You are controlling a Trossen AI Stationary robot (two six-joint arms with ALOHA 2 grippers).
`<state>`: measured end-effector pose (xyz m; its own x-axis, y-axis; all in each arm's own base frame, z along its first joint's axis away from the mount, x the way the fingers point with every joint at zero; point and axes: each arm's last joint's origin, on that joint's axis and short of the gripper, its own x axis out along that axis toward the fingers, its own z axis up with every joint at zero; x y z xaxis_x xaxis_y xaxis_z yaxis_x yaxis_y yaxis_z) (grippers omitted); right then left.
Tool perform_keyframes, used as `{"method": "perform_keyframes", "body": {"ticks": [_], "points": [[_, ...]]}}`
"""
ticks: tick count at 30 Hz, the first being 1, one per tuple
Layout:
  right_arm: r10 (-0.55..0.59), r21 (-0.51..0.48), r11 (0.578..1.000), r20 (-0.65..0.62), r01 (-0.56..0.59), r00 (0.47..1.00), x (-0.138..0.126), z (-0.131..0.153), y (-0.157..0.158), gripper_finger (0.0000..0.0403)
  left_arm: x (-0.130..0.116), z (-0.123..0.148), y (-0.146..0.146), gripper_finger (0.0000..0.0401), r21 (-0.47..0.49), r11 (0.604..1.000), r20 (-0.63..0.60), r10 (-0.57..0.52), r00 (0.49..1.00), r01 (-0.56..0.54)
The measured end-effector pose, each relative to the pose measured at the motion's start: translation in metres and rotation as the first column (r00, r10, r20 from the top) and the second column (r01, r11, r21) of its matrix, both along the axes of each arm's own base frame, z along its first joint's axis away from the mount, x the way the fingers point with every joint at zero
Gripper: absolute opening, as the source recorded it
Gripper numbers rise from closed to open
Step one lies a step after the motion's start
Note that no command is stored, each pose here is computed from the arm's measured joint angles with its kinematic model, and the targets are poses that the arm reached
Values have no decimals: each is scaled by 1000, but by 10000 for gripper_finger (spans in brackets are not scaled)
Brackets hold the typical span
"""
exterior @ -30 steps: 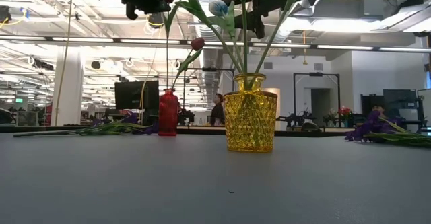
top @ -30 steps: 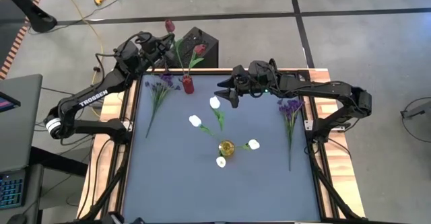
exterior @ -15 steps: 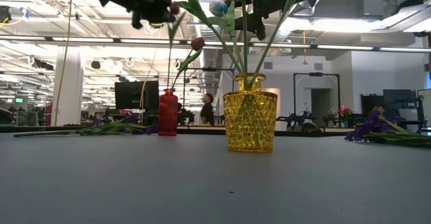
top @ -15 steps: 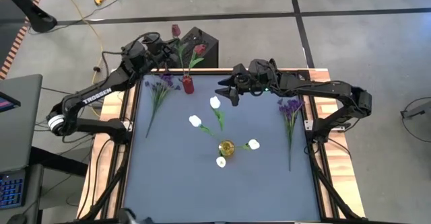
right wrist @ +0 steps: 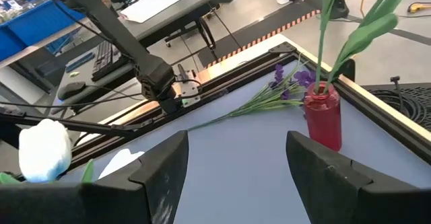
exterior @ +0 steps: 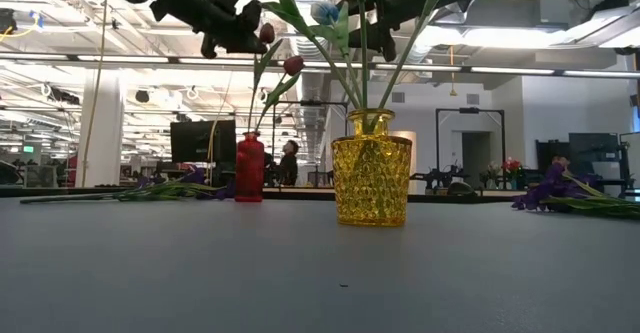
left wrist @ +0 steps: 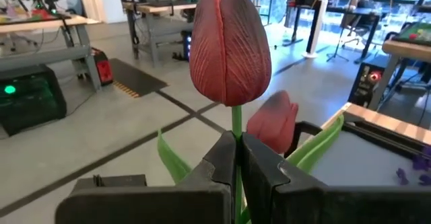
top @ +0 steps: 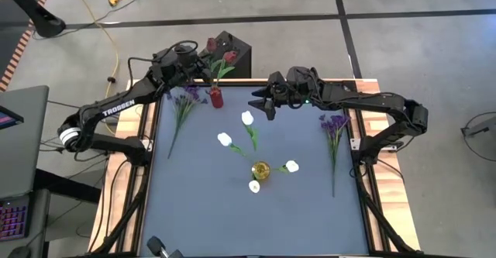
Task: Sort flowers into vase by color
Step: Put the red flower into the red vase, then put the violet flowers into the red vase
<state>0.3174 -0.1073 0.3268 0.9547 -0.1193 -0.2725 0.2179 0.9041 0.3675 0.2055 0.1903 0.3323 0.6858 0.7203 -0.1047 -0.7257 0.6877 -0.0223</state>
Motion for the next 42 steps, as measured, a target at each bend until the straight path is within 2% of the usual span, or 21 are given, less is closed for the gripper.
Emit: {"method": "perform_keyframes", "body": {"ticks": [7, 17, 21, 30, 38, 42], "points": [[-8, -14, 1000, -2, 8, 1000, -1, 0, -4, 276, -2, -38, -4, 0, -19, 1000, 32, -6, 999, 6], [-5, -25, 1000, -3, 5, 1000, -1, 0, -4, 276, -4, -49, -6, 5, -52, 999, 55, -2, 998, 5], [-5, -25, 1000, -3, 5, 1000, -1, 0, -4, 276, -4, -53, -6, 37, -66, 998, 18, -3, 1000, 4], [-7, -23, 1000, -3, 7, 1000, -2, 0, -6, 276, -12, -50, -13, 140, -93, 996, -22, -19, 1000, 17], [4, -16, 1000, -2, -4, 1000, -3, 0, -9, 276, -27, -29, -27, 177, -26, 999, 13, -24, 1000, 25], [-5, -17, 1000, 0, 5, 1000, -5, 1, -12, 276, -29, -28, -30, 183, -51, 997, 5, -57, 998, 57]]}}
